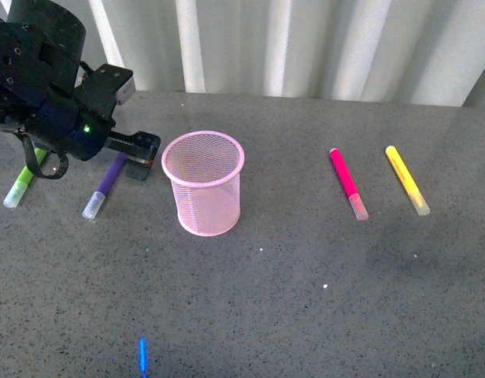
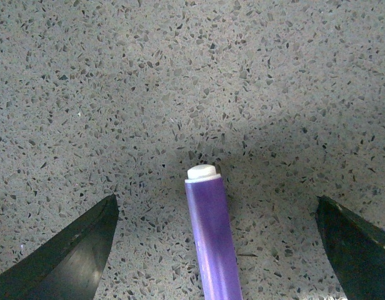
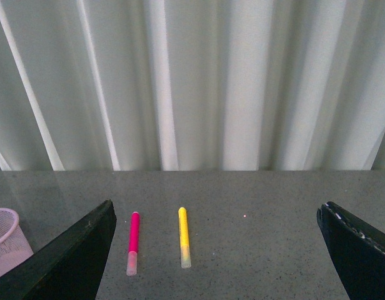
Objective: Insert purple and pink pens into pink cup
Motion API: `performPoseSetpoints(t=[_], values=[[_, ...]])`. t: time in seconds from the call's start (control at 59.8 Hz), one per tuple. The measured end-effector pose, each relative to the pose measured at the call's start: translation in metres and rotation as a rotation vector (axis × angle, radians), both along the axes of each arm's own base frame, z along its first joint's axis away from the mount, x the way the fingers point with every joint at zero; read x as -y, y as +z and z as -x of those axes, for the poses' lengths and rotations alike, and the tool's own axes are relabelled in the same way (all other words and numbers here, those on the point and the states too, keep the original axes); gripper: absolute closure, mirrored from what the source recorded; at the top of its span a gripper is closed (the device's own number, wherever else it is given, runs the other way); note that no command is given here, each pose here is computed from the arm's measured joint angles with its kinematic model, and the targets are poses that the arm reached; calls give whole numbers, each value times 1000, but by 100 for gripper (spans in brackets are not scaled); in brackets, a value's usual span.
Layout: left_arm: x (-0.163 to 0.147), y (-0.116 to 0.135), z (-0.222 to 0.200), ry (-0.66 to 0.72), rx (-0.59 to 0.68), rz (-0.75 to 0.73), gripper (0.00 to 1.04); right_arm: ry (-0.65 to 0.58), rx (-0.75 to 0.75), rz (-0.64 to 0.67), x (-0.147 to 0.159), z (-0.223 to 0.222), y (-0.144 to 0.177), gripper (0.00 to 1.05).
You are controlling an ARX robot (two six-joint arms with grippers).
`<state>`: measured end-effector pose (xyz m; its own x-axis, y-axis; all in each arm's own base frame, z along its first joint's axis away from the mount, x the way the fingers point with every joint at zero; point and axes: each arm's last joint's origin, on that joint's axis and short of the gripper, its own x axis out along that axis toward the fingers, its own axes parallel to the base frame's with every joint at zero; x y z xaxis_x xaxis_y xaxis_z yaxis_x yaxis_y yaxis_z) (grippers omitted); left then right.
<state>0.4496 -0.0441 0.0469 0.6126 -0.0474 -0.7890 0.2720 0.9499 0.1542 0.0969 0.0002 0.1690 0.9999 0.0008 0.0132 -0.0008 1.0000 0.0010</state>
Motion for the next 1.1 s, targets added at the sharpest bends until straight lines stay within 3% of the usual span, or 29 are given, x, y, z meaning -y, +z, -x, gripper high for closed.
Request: performPoseSetpoints(t=[0.067, 0.284, 0.535, 0.936, 1.02, 1.103], values=[[1, 0, -2, 7, -5, -12, 9, 0, 0, 0, 0, 0, 0, 7], [3, -2, 0, 25, -60, 6, 56, 0, 0, 0, 0, 0, 0, 7], [-1, 2, 2, 62, -78, 31, 91, 0, 0, 0, 0, 0, 0, 7], [-3, 12, 17, 141, -60, 179, 92, 0, 0, 0, 0, 0, 0, 7], [-1, 26, 20, 149, 9, 209, 92, 0, 0, 0, 0, 0, 0, 7], [1, 49, 25, 150, 170, 178, 92, 0, 0, 0, 0, 0, 0, 7]])
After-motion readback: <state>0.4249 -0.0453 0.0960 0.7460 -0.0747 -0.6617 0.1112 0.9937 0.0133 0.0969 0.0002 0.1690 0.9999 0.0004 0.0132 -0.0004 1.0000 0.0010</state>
